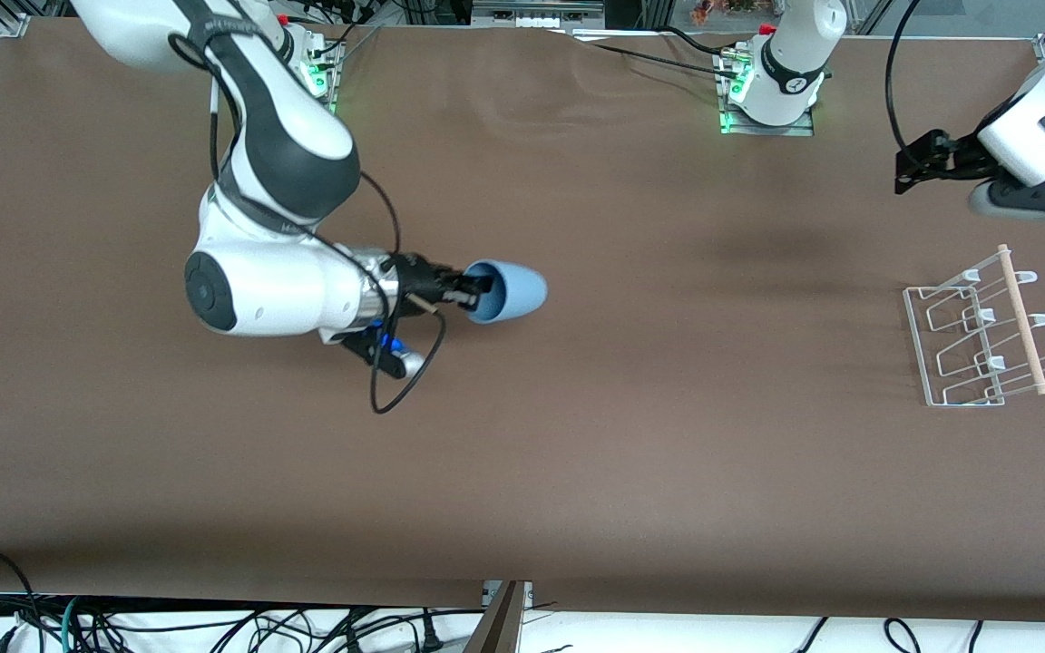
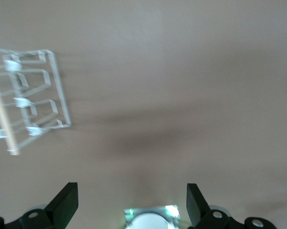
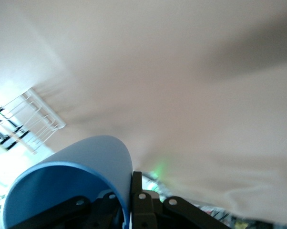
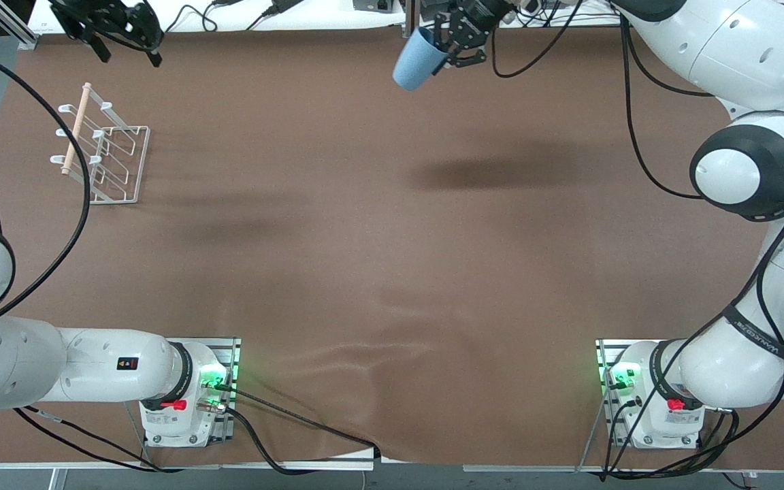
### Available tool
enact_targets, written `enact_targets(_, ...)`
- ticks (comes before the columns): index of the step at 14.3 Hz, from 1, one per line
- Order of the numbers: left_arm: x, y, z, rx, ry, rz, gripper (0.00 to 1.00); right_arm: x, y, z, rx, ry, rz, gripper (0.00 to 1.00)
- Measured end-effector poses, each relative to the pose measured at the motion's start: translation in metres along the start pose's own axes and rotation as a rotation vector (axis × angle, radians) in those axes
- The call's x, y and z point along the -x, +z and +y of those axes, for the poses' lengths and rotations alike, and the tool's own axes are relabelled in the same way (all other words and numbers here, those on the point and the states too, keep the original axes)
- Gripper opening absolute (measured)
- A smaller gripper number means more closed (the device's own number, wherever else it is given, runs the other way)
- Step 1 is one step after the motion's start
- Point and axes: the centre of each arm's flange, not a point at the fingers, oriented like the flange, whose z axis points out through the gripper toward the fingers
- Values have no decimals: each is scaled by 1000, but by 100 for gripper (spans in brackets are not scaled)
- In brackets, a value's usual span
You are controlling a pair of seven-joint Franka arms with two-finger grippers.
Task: Transfer cup to left arm and place on rack
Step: 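Lift the blue cup with the right gripper while the left gripper approaches, then grasp the blue cup's base with the left gripper beside the right gripper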
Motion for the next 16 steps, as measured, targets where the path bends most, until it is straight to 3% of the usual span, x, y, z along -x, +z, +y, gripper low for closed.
enact_targets(3, -22, 14, 18, 79, 93, -42, 100, 66, 27, -50, -114, 56, 1, 5)
enact_targets(7, -48, 26, 51, 228, 302, -39, 100, 137, 81, -83, -180, 95, -14, 5)
enact_targets(12, -56, 29, 82, 350, 689, 30, 100, 149, 90, -89, -200, 115, -13, 5)
enact_targets(16, -53, 29, 106, 452, 855, 70, 100, 148, 90, -89, -201, 118, -13, 5)
